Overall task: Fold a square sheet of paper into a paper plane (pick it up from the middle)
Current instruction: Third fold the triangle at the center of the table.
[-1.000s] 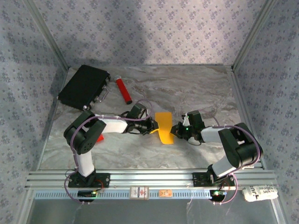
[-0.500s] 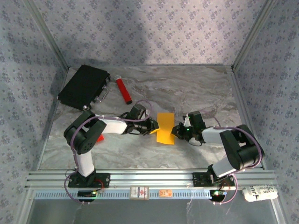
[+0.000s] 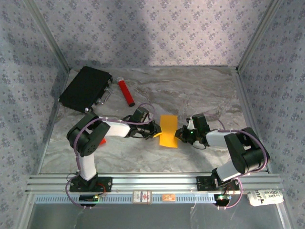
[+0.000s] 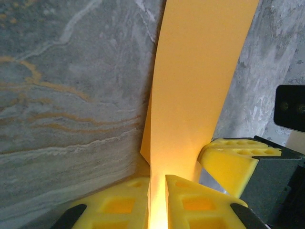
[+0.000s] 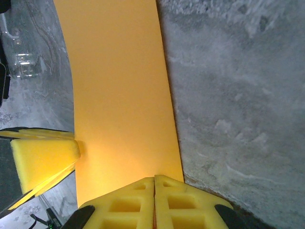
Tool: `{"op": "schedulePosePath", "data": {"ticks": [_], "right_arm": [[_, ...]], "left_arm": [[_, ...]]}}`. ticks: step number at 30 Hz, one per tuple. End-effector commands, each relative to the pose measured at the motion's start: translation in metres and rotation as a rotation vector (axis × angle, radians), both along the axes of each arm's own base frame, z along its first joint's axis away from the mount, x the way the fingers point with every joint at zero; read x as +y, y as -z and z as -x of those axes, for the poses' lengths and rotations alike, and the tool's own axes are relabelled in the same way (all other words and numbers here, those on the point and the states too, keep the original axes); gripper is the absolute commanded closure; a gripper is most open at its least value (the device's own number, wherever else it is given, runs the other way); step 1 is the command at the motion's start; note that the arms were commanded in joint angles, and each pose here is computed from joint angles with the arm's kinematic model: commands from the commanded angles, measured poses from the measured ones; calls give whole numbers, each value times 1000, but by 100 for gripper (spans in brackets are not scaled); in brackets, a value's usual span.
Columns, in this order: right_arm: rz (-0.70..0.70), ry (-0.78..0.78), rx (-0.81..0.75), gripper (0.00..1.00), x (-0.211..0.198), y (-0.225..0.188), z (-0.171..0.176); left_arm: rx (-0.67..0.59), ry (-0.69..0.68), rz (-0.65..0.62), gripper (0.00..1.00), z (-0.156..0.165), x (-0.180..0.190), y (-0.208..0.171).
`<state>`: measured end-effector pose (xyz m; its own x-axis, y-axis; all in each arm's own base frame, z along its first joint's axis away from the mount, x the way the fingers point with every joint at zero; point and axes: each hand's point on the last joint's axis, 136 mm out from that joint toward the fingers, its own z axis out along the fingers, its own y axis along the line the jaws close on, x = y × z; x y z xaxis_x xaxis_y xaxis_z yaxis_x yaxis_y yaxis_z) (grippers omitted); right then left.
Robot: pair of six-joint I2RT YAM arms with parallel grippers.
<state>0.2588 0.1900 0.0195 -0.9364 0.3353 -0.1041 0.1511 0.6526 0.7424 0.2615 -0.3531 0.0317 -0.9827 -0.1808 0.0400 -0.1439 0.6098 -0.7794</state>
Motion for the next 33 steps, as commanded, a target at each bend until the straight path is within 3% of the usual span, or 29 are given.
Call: {"op": "schedulePosePath", "data": {"ticks": [1,6,12,21,25,28,33], "right_arm": [[19,18,52,91,-7,9,10],[4,14,28,88,-5,5,8],[-11,-17,-115,68,0,-30,0],[280,-173,-458,46,6,-81,4],[392,-304,-664,36,32,-89,13],[479,-472,-804,33,59,-91,26],[602,-662,-986,37,99,-87,48]], "left_arm": [[5,14,27,87,1,-3,-3],[-2,-1,24,98,1,0,-5],[-32,-39,17,100,-1,13,-14],[-36,-90,28,100,5,46,-20],[-29,-94,39,100,8,53,-21],[-31,-97,44,100,9,55,-22],[-40,-108,47,100,7,57,-25]]}}
